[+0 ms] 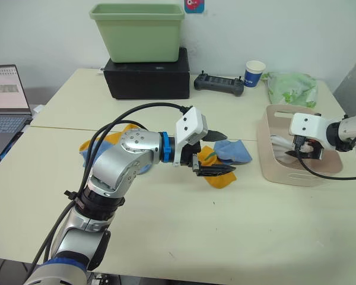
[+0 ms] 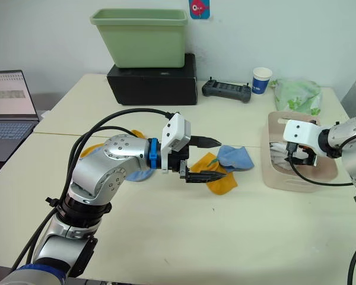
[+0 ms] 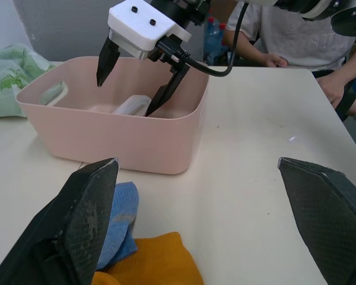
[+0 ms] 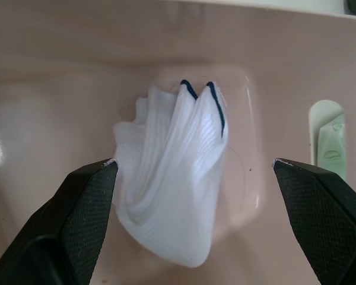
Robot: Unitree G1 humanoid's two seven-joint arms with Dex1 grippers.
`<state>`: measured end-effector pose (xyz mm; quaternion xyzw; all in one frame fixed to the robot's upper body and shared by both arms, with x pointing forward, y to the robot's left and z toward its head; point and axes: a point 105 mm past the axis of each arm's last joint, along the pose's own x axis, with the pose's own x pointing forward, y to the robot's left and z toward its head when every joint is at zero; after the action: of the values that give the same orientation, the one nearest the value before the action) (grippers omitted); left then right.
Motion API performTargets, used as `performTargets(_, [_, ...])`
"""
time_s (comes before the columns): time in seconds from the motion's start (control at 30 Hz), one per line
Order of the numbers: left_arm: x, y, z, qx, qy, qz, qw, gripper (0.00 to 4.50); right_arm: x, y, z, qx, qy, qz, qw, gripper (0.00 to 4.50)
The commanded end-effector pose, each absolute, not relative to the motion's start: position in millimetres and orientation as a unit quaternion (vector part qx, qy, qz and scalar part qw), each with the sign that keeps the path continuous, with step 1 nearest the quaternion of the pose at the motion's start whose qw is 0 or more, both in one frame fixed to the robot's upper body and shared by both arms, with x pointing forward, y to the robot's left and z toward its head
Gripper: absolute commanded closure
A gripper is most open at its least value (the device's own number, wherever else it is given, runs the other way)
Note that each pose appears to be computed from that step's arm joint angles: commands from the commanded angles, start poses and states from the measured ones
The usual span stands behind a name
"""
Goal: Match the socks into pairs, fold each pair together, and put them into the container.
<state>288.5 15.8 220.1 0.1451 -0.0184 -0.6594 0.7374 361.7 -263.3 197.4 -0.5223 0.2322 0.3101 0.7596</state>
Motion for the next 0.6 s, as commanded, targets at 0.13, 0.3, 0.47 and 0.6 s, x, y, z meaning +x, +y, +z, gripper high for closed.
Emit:
performTargets(0.13, [287, 38, 227, 0.159, -0.036, -0.639, 0.752, 0.0, 346, -268, 251, -0.479, 0.166, 0.278, 0.816, 0.02])
performTargets(0.3, [286, 74, 226, 0.161, -0.04, -0.599, 0.784, 0.0, 330, -268, 277, -0.435, 0.116, 0.261, 0.854, 0.02])
performTargets(0.47, [293, 135, 224, 0.14, -0.041, -0.483, 0.864, 0.0, 318, -223, 303, -0.347, -0.029, 0.305, 0.886, 0.02])
performTargets(0.6, [289, 192, 199, 0.124, -0.005, -0.378, 0.918, 0.0, 303, -162, 280, -0.287, -0.093, 0.37, 0.879, 0.02])
